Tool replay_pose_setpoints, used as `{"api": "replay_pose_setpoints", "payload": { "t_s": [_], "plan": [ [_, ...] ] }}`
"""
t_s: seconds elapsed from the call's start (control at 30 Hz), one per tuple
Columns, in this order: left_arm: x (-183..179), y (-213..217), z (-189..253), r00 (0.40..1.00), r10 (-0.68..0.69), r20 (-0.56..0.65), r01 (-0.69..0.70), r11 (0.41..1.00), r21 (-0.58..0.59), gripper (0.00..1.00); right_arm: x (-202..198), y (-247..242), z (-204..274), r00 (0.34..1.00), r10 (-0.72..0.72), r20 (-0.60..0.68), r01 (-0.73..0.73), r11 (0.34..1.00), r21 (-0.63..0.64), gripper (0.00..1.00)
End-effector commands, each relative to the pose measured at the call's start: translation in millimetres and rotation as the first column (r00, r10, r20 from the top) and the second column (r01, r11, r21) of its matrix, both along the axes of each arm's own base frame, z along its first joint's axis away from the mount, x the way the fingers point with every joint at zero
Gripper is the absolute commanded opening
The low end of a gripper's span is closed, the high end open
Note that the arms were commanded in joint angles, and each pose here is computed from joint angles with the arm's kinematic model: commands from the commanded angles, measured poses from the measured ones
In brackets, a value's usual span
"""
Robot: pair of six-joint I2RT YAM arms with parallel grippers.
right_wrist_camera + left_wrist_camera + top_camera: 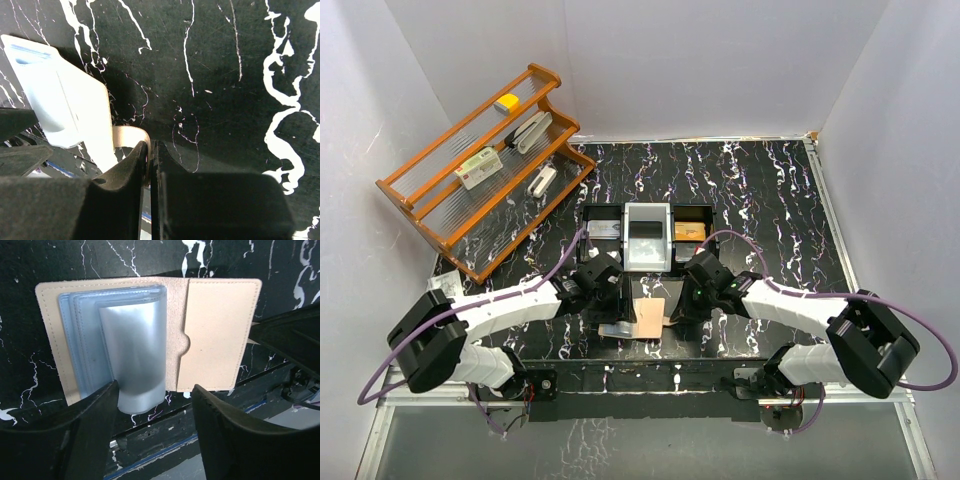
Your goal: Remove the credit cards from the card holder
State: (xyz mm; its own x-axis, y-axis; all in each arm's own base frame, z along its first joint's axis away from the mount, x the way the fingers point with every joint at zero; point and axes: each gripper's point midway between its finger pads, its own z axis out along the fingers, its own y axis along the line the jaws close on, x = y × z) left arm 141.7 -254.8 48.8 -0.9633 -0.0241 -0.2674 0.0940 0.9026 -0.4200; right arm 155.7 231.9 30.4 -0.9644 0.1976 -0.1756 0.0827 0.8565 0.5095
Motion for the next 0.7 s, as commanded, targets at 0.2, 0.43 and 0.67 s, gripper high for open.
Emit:
{"api": "replay_pose_setpoints", "payload": {
  "t_s": [0.2, 0.43, 0.67],
  "plan": [
    [-6, -17, 4, 0.997, -0.069, -0.036, 0.065, 0.993, -0.094, 0.55, 5, 6, 10, 0.999, -0.013, 0.039, 0.011, 0.998, 0.056, 0.0],
    [-12, -49, 19, 0.985, -0.17, -0.022, 0.158, 0.951, -0.267, 0.56, 3, 7, 6, 1.0, -0.011, 0.028, 0.009, 0.998, 0.065, 0.0],
    [-17, -63, 12, 0.973, -0.223, -0.066, 0.192, 0.93, -0.312, 0.58, 5, 10, 10, 0.999, -0.02, 0.032, 0.017, 0.997, 0.082, 0.0]
  ]
}}
